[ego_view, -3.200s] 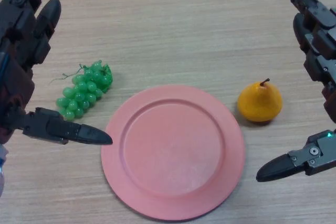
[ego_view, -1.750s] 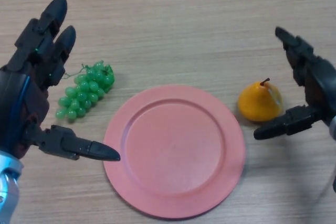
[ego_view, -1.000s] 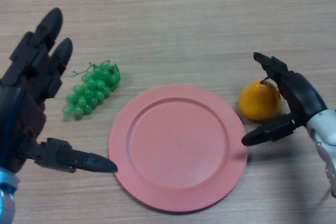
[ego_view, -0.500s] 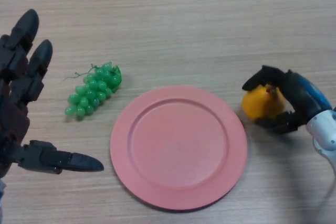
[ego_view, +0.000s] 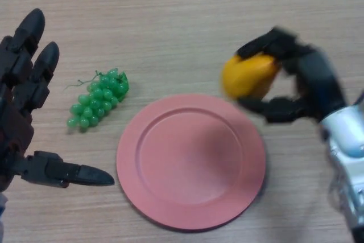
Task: Pick up the yellow pear and place it on the plate
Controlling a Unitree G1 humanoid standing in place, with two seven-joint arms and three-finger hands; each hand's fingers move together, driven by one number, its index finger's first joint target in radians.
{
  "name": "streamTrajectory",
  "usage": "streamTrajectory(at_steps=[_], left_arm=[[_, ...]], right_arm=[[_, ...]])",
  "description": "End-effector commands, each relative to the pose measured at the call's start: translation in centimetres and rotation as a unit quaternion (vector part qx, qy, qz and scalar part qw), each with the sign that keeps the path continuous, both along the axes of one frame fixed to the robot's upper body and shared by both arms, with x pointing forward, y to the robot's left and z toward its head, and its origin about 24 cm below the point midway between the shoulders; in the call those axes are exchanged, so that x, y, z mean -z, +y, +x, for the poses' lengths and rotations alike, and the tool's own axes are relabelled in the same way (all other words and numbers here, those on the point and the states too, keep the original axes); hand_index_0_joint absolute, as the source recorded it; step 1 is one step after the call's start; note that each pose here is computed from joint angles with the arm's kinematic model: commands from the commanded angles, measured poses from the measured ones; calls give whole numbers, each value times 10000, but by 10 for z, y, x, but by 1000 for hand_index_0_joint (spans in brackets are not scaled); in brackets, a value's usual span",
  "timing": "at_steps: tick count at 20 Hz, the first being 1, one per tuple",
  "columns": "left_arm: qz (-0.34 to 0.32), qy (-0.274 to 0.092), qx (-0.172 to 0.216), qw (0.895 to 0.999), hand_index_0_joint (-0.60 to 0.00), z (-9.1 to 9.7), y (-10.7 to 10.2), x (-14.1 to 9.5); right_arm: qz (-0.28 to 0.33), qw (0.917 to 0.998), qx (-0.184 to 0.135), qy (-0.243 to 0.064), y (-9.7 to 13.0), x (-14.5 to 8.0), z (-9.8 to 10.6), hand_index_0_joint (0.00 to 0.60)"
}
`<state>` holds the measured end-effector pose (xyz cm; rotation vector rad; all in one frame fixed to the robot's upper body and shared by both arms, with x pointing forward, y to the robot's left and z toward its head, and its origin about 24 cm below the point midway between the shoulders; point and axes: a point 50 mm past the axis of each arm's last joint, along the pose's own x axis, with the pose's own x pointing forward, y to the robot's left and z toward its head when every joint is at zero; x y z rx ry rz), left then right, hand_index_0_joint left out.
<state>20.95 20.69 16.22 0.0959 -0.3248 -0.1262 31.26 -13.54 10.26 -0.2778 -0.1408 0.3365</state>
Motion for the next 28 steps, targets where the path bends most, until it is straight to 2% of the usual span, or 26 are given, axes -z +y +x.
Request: streamTrajectory(at_steps=[1,4,5,8,9,12,14,16,17,18,19,22,24,26,28], left_arm=[[352,-881,-66,9955,0,-10,5,-32],[430,-931,-42,9947,0,-12,5,-33],[456,-928,-30,9946,0,-13,5,-33],[435,-1002,-94,9940,0,-14,7,-31],[469,-976,-124,9940,0,-13,8,-30],[521,-1007,-120,9935,0,-11,5,-32],[535,-985,-59,9937,0,-12,1,-32],[534,-996,-42,9936,0,-12,0,-31],[529,-1011,-43,9935,0,-12,0,-30],[527,-1019,-50,9934,0,-12,-1,-29],[559,-1004,-27,9934,0,-12,-5,-27],[547,-1059,57,9929,0,-14,-10,-30],[549,-1060,94,9928,0,-14,-13,-30],[546,-1043,127,9930,0,-14,-15,-28],[535,-988,178,9935,0,-13,-16,-27]], right_arm=[[284,9935,-307,-1054,13,-39,-10,600],[-37,9930,-522,-1054,32,-24,-22,600],[-158,9941,-611,-883,38,-14,-26,600],[-687,9899,-672,-1046,49,-3,-29,600],[-849,9900,-708,-874,52,2,-32,600],[-1428,9835,-688,-874,54,12,-33,600],[-1684,9790,-802,-818,57,15,-35,600],[-1786,9770,-837,-814,58,15,-35,400],[-1907,9743,-840,-852,58,15,-34,247],[-2024,9714,-815,-936,58,14,-33,150],[-2249,9653,-677,-1140,58,12,-31,0],[-2220,9654,-539,-1257,61,4,-29,0],[-2067,9674,-439,-1400,59,-8,-29,0],[-1922,9684,-313,-1557,52,-23,-31,0],[-1606,9740,-244,-1580,40,-40,-38,0]])
